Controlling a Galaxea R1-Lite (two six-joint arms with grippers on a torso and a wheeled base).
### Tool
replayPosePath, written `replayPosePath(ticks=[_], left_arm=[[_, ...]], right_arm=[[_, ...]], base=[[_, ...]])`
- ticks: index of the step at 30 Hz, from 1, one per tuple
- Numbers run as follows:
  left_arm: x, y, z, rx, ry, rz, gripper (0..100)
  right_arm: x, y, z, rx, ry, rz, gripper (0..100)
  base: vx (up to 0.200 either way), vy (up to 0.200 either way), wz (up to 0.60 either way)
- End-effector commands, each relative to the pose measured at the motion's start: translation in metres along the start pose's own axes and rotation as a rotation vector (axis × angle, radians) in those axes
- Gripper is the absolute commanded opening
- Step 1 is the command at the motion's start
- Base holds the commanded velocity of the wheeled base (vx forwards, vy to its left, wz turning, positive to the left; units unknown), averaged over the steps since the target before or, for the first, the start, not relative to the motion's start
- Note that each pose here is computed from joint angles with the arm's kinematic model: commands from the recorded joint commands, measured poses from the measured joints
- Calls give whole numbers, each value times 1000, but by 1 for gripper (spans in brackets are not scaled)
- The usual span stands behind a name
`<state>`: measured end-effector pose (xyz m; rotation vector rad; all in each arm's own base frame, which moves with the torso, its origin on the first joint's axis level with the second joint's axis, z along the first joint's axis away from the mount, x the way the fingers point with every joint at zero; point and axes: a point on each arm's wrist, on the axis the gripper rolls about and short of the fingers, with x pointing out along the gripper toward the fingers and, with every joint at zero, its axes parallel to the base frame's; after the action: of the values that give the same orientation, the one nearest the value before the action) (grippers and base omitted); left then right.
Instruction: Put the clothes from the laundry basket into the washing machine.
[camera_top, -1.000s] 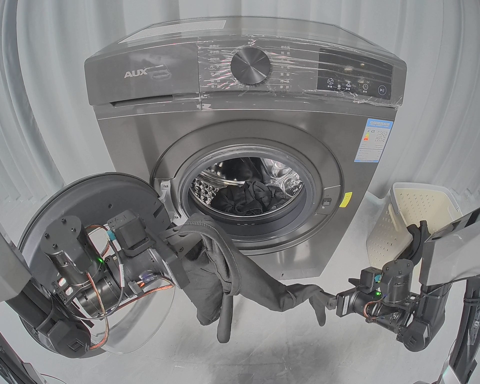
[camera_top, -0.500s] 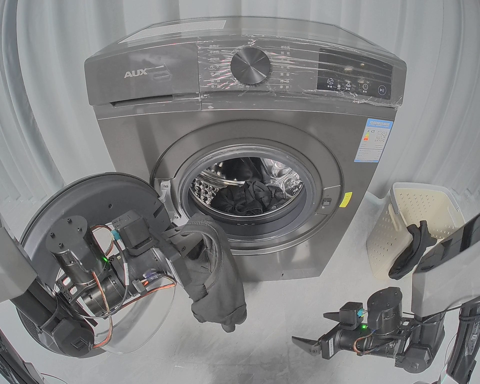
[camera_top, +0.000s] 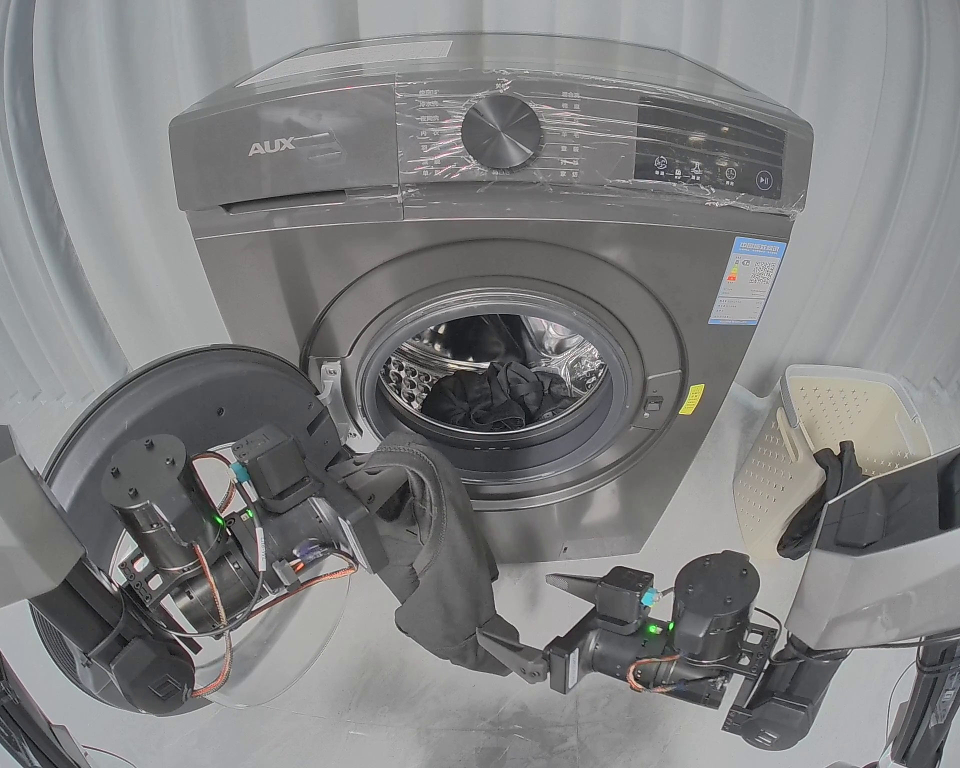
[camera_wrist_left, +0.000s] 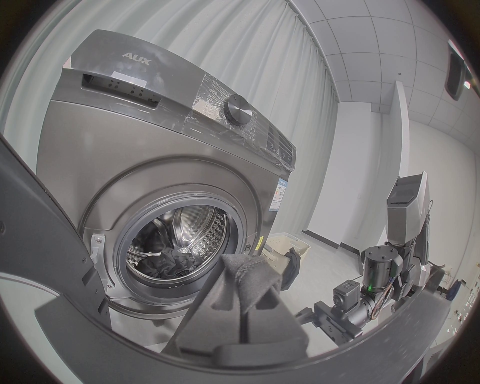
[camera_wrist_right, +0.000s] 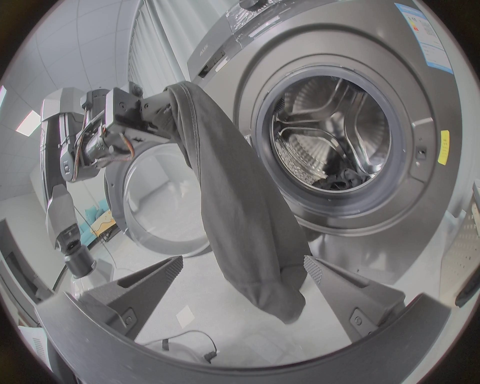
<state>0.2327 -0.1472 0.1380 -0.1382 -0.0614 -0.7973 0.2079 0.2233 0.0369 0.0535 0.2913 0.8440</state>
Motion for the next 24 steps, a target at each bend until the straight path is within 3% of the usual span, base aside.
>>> replayPosePath(ticks=[1,4,10,17,24], left_arm=[[1,0,-1,-1,2,1,0],[2,0,-1,-1,0,2,0],[3,1,-4,-2,10,6,0],[5,1,-4,-1,5,20,0],[5,-1,-3,-3,2,10,0]], right_arm=[[30,-2,6,-6,-72,2,100],[42,0,15,-11,-121,11,100],[51,11,11,-22,-125,48,100],[62,14,17,-27,-159,56,100],[85,-6,6,-56,-144,-67,100]], base=[[0,0,0],[0,0,0],[0,0,0],[0,0,0],[0,0,0]])
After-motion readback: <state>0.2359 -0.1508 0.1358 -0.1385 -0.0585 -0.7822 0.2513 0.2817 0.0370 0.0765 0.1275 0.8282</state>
